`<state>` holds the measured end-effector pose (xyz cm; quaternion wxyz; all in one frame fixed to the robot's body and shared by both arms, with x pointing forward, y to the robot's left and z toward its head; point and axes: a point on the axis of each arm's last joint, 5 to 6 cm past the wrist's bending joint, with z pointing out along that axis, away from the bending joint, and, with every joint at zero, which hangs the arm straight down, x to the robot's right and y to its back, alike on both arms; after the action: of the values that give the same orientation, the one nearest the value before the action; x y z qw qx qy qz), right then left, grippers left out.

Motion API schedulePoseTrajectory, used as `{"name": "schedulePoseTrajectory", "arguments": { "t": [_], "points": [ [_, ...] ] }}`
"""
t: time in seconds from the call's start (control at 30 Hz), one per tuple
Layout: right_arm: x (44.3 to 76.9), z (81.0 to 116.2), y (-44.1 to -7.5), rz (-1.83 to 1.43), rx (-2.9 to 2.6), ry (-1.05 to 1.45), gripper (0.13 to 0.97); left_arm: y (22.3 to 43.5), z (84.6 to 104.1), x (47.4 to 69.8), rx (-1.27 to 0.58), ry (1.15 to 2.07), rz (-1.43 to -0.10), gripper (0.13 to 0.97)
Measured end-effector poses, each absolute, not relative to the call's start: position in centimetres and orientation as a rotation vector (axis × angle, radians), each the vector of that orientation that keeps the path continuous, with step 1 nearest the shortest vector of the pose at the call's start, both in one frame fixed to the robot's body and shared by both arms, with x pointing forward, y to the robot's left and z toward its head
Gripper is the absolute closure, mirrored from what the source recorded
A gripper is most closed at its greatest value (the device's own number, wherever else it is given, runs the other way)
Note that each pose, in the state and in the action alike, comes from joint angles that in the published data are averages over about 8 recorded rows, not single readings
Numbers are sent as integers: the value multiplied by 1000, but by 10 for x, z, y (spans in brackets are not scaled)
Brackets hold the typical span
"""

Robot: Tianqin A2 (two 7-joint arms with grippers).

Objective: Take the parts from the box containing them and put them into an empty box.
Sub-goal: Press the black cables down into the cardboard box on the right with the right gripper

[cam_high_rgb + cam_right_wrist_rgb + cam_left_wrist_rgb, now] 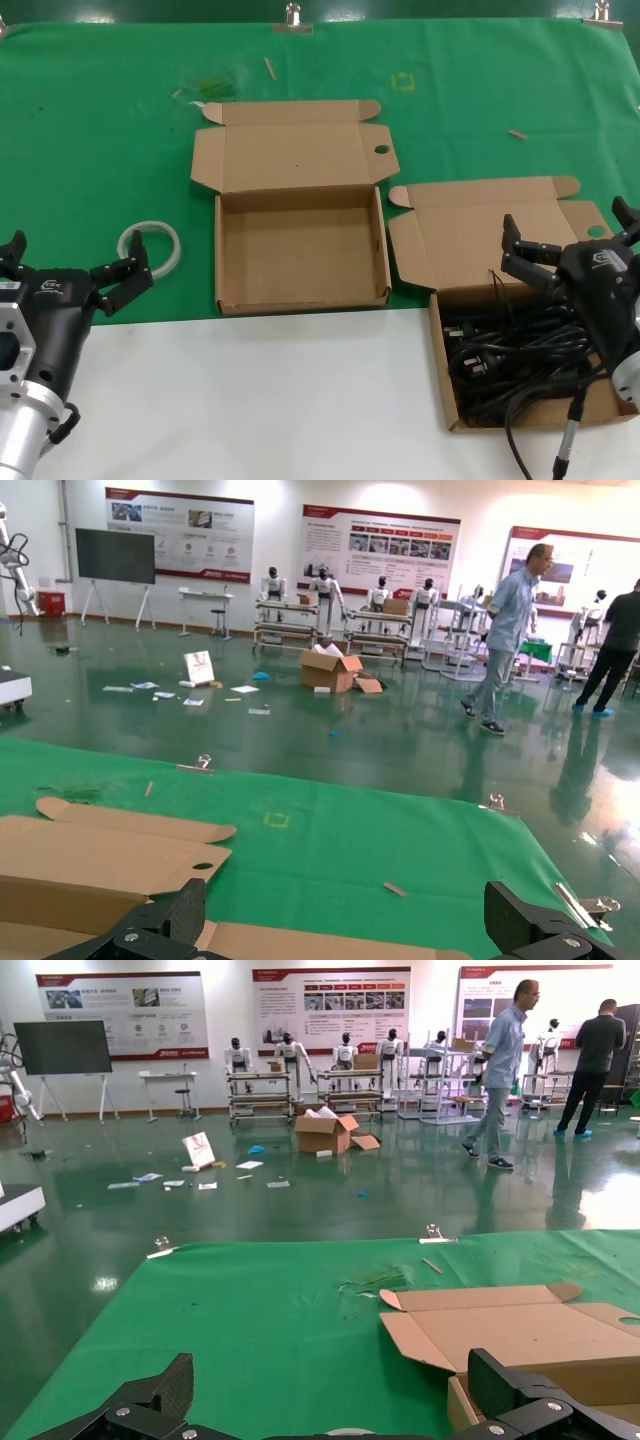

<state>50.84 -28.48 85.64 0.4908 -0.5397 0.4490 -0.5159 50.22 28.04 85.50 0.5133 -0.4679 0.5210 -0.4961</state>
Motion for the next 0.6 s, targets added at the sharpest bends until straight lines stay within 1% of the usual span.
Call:
{"name": "schedulePoseTrajectory", "arguments": {
  "t": [0.6],
  "points": [
    [508, 856, -285, -1253, -1310, 1090, 130, 280, 855, 502, -1125, 1253, -1193, 136]
  ]
}}
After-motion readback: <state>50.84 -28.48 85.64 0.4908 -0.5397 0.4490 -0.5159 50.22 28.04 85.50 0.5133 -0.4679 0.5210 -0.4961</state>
